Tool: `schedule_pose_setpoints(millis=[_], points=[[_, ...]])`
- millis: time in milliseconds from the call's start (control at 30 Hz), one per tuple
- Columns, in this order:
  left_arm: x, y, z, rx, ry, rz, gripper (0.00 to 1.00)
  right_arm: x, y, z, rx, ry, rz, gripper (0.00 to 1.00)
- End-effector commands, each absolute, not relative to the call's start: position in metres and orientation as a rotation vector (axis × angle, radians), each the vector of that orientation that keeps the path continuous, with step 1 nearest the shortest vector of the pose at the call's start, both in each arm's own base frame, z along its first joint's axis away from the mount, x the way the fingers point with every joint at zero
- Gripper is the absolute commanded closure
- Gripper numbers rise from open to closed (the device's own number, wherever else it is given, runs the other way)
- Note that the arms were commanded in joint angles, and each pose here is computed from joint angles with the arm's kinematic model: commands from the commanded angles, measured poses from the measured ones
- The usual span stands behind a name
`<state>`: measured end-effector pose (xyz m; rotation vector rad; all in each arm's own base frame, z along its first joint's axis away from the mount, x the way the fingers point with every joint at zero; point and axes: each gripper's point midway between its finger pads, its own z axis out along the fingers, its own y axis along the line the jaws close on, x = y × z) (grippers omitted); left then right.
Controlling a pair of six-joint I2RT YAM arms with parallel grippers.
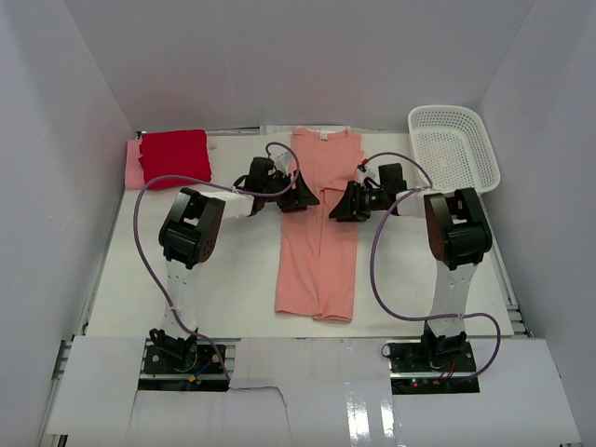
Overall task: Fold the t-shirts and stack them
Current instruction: Rotate the tshirt 90 degrees, then grab the bottom of the folded rectangular tshirt with both arms
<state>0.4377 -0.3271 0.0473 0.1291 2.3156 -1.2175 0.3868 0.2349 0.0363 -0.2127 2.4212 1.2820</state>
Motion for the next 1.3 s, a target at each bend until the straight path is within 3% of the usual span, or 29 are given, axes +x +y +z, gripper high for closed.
schedule_pose_setpoints(millis=[0,200,400,667,800,1033,1267], points=[[0.458,-0.301,0.025,0.047,2.354,-1.118,0.26,0.393,0.226,0.008,-0.185,2.505,1.179,0.46],[0.463,-0.297,0.04,0.042,2.338,-1.132,0.27,0.403,0.226,0.017,-0.217,2.471,1.168,0.45],[0.443,-0.289,0.091,0.043,2.287,-1.143,0.26,0.407,0.232,0.052,-0.284,2.382,1.198,0.42],[0.392,-0.278,0.225,0.155,2.072,-1.22,0.24,0.363,0.241,0.123,-0.401,2.252,1.273,0.39],[0.347,-0.264,0.228,0.156,2.116,-1.245,0.23,0.293,0.224,0.12,-0.333,2.343,1.239,0.38],[0.251,-0.24,0.128,0.027,2.451,-1.24,0.23,0.18,0.193,0.067,-0.073,2.555,1.212,0.39],[0.207,-0.23,0.082,-0.075,2.671,-1.149,0.23,0.124,0.181,0.046,0.096,2.661,1.227,0.39]])
